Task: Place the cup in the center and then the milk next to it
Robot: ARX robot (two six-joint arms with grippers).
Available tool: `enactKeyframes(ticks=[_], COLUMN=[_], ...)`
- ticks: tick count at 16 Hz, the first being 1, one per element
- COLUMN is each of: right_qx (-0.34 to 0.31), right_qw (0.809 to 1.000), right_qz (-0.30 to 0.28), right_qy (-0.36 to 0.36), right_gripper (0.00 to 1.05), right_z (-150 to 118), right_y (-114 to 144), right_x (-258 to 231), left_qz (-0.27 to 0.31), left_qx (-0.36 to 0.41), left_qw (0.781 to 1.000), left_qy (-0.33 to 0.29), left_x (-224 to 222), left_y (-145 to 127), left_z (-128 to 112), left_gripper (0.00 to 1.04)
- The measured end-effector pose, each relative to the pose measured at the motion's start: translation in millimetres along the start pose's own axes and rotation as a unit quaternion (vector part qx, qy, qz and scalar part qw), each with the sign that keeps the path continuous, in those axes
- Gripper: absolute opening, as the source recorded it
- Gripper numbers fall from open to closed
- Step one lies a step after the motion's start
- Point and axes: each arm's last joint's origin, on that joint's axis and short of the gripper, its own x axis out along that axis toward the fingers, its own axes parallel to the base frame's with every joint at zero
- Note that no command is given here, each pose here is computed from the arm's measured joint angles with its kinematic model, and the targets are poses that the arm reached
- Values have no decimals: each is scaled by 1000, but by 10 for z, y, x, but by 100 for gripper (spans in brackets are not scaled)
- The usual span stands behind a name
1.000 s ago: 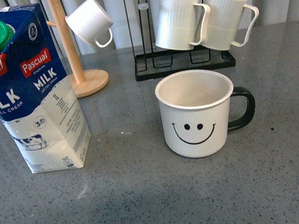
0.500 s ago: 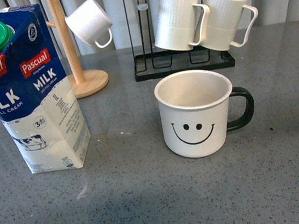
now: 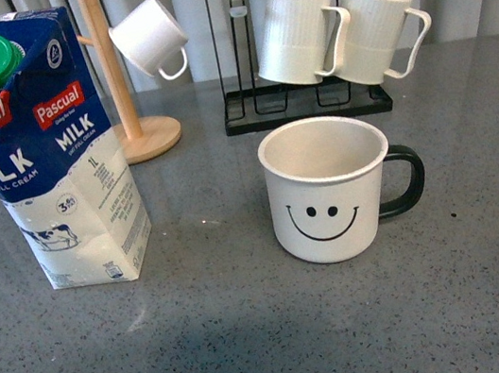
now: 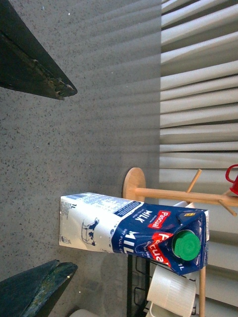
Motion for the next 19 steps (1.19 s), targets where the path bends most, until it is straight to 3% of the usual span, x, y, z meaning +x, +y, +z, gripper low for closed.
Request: enactKeyframes(ticks=[3,19], right_qx=[-3,-4], right_qw=[1000,1000], right_qz=[-11,3], right_qy=[0,-4], right_gripper=[2,2], right_z=[-97,-362], right_y=[-123,-113], right_x=[-44,-255], left_qz=[0,0], left_qx=[0,0], left_qw=[1000,1000], left_qy=[0,0], left_x=[0,0], left_y=[0,0], left_z=[0,0], left_gripper=[98,98])
